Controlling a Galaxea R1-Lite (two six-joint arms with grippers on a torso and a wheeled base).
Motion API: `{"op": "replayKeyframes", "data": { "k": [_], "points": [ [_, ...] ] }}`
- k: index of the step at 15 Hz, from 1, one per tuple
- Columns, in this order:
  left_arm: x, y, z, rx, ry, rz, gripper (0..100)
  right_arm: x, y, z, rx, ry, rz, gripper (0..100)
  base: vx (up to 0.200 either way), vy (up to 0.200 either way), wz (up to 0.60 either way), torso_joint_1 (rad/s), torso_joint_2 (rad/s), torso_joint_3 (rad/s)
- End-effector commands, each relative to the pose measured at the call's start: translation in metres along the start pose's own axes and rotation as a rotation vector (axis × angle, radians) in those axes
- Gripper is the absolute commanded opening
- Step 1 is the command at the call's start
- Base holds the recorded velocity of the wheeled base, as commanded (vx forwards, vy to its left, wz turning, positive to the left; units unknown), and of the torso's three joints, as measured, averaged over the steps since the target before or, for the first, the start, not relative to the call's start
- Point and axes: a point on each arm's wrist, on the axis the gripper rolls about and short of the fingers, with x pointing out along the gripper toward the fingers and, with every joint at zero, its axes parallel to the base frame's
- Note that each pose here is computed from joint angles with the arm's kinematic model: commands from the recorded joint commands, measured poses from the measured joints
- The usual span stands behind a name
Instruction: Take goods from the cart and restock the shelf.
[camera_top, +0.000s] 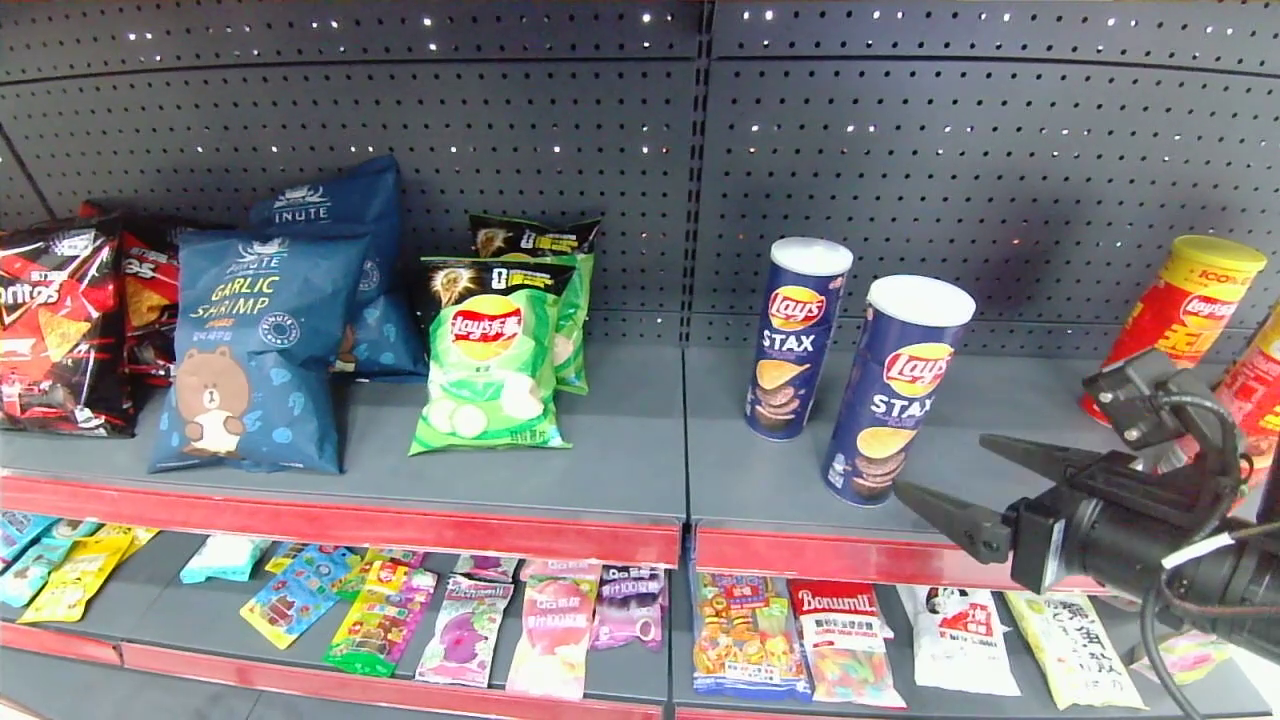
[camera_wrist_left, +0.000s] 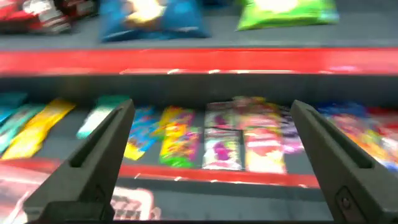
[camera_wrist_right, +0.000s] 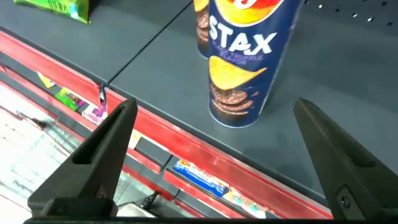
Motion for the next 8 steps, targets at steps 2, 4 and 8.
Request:
{"op": "replayKeyframes", "data": {
  "k": [2, 4, 8],
  "points": [
    [0.0002, 0.0022, 0.0007, -0.017, 0.004, 0.102, 100, 0.0010, 0.0010, -0.0041, 0.000, 0.018, 0.006, 100, 0.000, 0.000, 0.00, 0.000, 0.00, 0.000],
    [0.0003, 0.0025, 0.0007, -0.018, 0.001, 0.117, 100, 0.0013, 0.0010, -0.0023, -0.002, 0.012, 0.006, 100, 0.000, 0.000, 0.00, 0.000, 0.00, 0.000],
    [0.0001, 0.0031, -0.0039, -0.032, 0.047, 0.161, 100, 0.0010, 0.0009, -0.0002, -0.002, 0.003, 0.005, 100, 0.000, 0.000, 0.00, 0.000, 0.00, 0.000]
  ]
}}
